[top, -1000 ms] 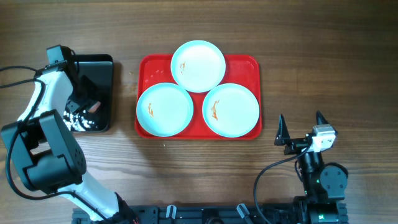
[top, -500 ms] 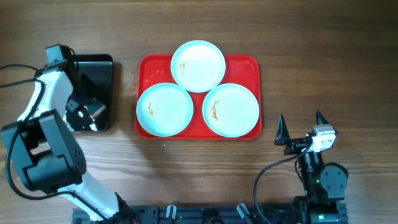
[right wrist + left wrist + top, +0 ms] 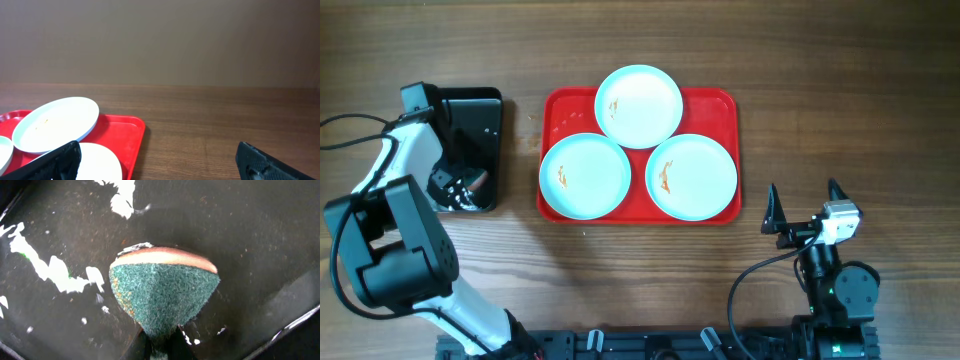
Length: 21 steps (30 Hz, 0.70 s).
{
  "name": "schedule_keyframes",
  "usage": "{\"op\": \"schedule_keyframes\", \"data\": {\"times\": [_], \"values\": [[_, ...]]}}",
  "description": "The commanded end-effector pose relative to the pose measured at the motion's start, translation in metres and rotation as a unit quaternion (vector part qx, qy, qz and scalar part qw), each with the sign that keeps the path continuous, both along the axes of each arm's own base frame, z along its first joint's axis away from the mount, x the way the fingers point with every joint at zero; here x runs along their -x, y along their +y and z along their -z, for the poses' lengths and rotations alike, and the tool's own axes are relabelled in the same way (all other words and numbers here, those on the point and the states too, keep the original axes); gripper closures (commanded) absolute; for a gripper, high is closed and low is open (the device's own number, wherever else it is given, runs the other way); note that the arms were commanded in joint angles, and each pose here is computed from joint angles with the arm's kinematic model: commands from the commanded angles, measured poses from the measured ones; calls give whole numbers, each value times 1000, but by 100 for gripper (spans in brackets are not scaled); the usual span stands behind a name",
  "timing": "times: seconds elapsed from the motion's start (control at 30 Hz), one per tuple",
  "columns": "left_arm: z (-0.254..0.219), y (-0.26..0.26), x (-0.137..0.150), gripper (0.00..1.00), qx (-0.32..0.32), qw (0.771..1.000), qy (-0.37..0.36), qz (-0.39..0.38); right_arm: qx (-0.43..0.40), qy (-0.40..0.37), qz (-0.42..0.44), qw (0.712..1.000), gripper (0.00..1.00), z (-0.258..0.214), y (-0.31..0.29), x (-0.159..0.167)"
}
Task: Clean dirty plates on tray and stack at the side
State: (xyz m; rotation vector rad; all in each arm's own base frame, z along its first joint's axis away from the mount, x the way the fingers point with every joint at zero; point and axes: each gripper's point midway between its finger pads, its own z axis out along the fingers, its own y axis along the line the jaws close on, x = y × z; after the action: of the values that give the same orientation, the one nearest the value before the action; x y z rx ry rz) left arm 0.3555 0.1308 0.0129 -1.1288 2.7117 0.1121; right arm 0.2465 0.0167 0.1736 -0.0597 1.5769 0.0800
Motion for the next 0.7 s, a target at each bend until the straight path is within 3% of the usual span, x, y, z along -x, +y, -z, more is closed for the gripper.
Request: {"op": "schedule_keyframes", "data": {"times": [0.0, 0.17, 0.33, 0.4, 0.5, 0.57, 0.67], "values": [[-56, 9, -12, 96, -28, 997, -67, -3, 6, -5, 2, 1000, 0, -2, 0, 0], [-108, 1, -18, 96, -26, 989, -143, 6, 6, -5, 2, 1000, 0, -2, 0, 0], [-33, 1, 2, 96, -19, 997, -71, 1, 6, -5, 2, 1000, 0, -2, 0, 0], [-54, 3, -6, 96, -34, 995, -88, 29, 6, -5, 2, 1000, 0, -2, 0, 0], [-136, -4, -25, 96, -33, 981, -184, 50, 6, -5, 2, 1000, 0, -2, 0, 0], [-149, -7, -25, 96, -35, 977, -203, 53, 6, -5, 2, 1000, 0, -2, 0, 0], [-89, -6, -9, 96, -34, 988, -135, 71, 6, -5, 2, 1000, 0, -2, 0, 0]]}}
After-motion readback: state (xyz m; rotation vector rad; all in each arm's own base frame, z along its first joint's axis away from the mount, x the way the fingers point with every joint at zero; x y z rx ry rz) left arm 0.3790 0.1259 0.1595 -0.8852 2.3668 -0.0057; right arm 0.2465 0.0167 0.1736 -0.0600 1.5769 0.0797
